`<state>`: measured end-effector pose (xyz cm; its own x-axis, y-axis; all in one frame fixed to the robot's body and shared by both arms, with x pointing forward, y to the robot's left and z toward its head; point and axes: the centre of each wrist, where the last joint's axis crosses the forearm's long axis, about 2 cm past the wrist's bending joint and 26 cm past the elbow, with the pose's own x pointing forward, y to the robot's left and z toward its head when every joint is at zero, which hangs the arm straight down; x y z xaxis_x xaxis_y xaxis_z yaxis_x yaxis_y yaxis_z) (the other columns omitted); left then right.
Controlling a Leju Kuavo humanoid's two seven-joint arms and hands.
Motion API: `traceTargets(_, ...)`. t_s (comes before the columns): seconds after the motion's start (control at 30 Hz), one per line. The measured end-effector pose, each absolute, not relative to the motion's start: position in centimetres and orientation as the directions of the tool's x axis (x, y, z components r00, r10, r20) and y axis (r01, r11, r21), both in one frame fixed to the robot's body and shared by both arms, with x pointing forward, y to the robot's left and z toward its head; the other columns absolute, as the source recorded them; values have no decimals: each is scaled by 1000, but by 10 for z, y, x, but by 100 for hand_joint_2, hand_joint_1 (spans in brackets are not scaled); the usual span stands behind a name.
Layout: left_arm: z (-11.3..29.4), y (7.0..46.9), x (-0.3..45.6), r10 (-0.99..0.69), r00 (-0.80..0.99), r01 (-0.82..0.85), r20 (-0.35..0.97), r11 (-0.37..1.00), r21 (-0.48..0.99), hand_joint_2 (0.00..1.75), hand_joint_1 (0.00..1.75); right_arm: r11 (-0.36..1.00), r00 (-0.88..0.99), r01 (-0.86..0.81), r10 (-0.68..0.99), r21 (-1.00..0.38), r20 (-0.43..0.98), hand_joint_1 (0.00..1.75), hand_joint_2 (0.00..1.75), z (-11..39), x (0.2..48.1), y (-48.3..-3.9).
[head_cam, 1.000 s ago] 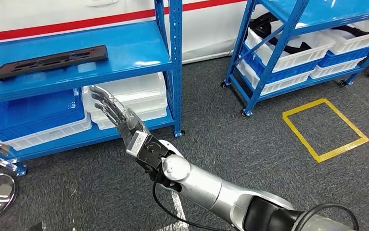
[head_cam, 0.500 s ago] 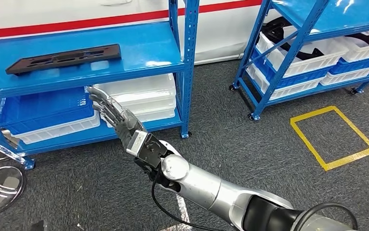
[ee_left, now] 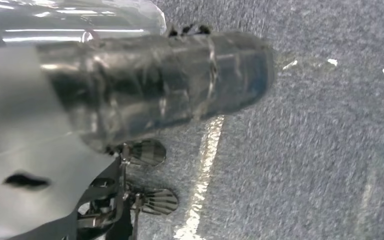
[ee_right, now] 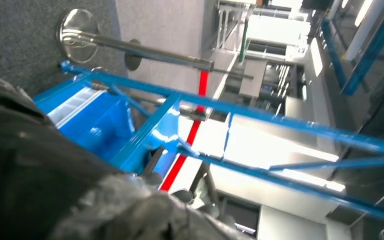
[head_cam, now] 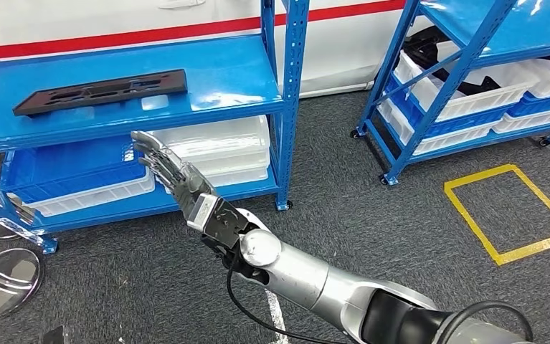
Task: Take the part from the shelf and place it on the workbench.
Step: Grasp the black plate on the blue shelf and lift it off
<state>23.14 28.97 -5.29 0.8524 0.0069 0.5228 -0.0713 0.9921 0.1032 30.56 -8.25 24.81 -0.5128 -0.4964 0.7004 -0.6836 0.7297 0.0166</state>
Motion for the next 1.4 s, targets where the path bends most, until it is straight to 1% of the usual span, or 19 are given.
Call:
traceTargets(1.17, -51, 287, 235, -14, 849, -51, 528, 993, 109, 0, 0, 713, -492, -701, -482, -1, 725, 0, 0, 241, 307, -79)
traceTargets(1.4, -54, 288, 230, -16, 858, -49, 514, 992, 114, 0, 0, 714, -489, -700, -481, 1, 728, 0, 0, 240, 307, -79)
